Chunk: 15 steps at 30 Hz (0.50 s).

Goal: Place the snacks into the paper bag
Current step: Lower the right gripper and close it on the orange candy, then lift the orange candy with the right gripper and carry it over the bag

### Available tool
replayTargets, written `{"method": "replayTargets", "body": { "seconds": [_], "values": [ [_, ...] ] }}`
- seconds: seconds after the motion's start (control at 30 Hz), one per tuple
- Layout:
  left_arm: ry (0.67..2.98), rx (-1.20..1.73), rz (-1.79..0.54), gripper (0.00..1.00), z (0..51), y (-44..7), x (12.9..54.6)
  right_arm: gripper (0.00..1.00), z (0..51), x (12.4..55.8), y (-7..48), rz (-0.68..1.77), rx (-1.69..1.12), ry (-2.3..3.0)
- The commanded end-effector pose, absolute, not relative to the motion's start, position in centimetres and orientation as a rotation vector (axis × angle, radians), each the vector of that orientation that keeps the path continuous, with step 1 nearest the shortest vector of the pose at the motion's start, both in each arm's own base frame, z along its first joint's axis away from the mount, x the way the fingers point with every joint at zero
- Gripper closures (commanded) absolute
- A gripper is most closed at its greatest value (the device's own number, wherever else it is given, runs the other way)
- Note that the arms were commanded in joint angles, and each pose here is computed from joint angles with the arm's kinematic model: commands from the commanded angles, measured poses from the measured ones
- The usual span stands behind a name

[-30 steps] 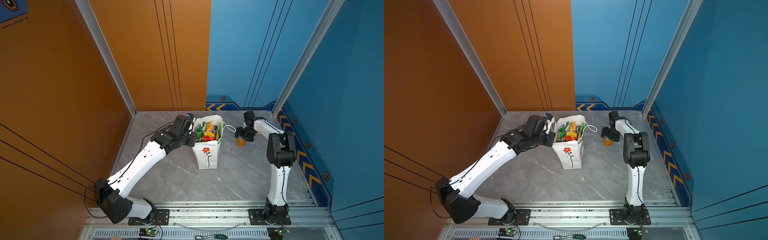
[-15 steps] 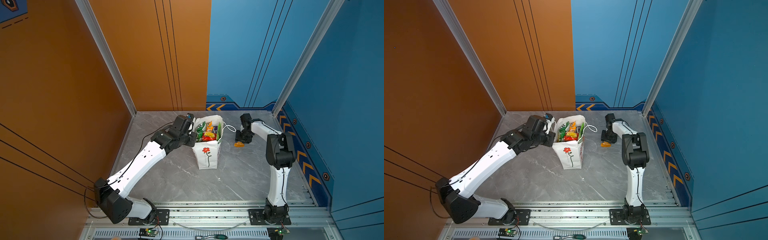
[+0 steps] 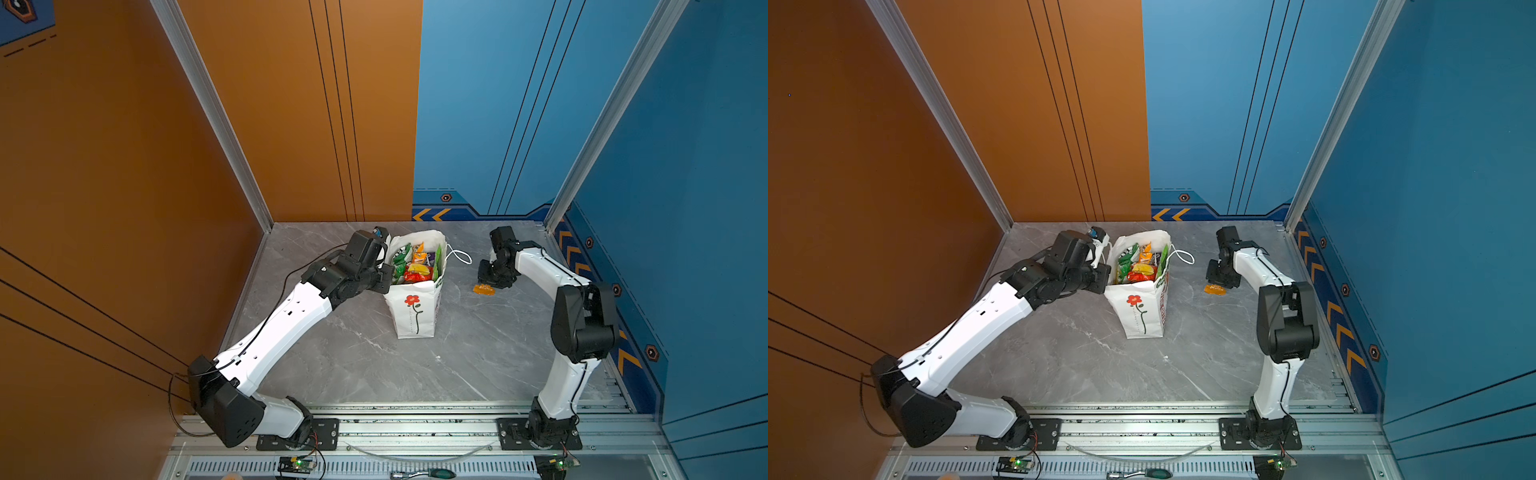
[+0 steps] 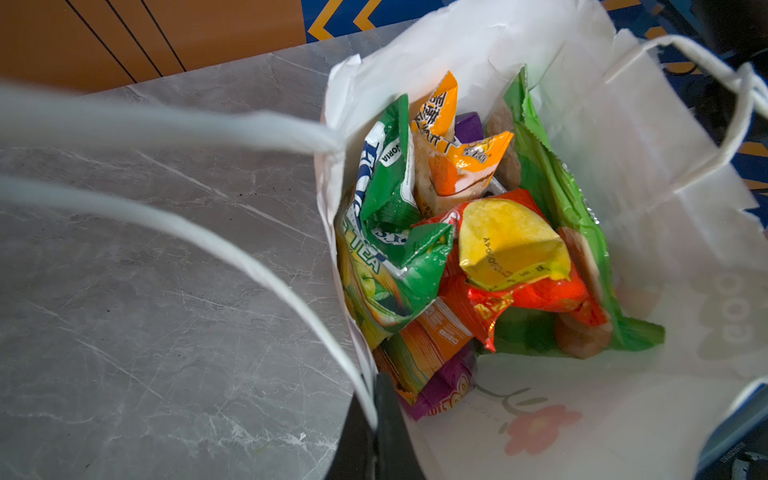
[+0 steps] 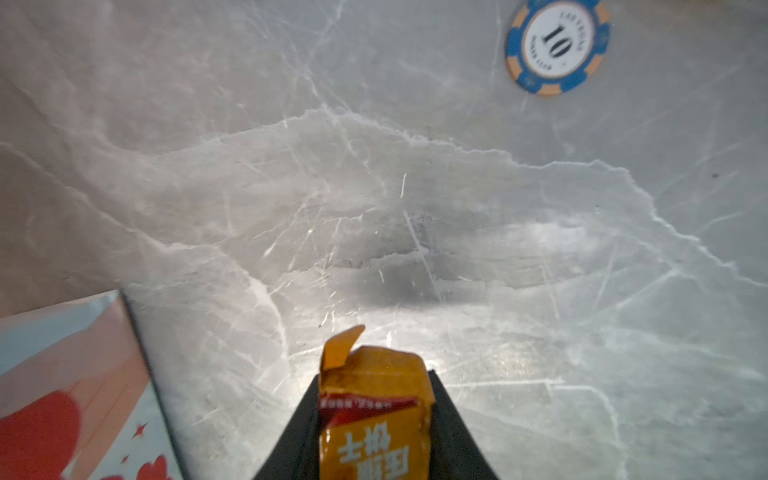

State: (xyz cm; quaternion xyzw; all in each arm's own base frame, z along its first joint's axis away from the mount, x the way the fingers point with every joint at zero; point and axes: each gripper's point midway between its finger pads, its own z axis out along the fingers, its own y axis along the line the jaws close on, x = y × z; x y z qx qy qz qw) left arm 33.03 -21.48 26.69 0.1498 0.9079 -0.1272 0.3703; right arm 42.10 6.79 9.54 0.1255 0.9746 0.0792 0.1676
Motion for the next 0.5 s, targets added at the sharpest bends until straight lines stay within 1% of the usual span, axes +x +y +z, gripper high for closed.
{"method": "replayTargets", "body": {
  "seconds": [0.0, 0.03, 0.17, 0.47],
  "values": [
    [2.243, 0.368, -0.315, 1.00, 28.8, -21.0, 33.8, 0.68, 12.4, 41.3, 7.1, 0.274, 0.383, 2.697],
    [2.243, 0.370, -0.315, 1.00, 28.8, -21.0, 33.8, 0.68, 13.0, 41.0, 7.1, 0.281, 0.394, 2.684],
    [2.245, 0.370, -0.315, 1.00, 28.7, -21.0, 33.8, 0.68, 17.8, 40.3, 7.5, 0.340, 0.413, 2.558],
    [2.242, 0.372, -0.296, 1.00, 28.8, -20.9, 33.8, 0.69, 29.3, 37.9, 8.6, 0.331, 0.313, 2.298]
  ]
}}
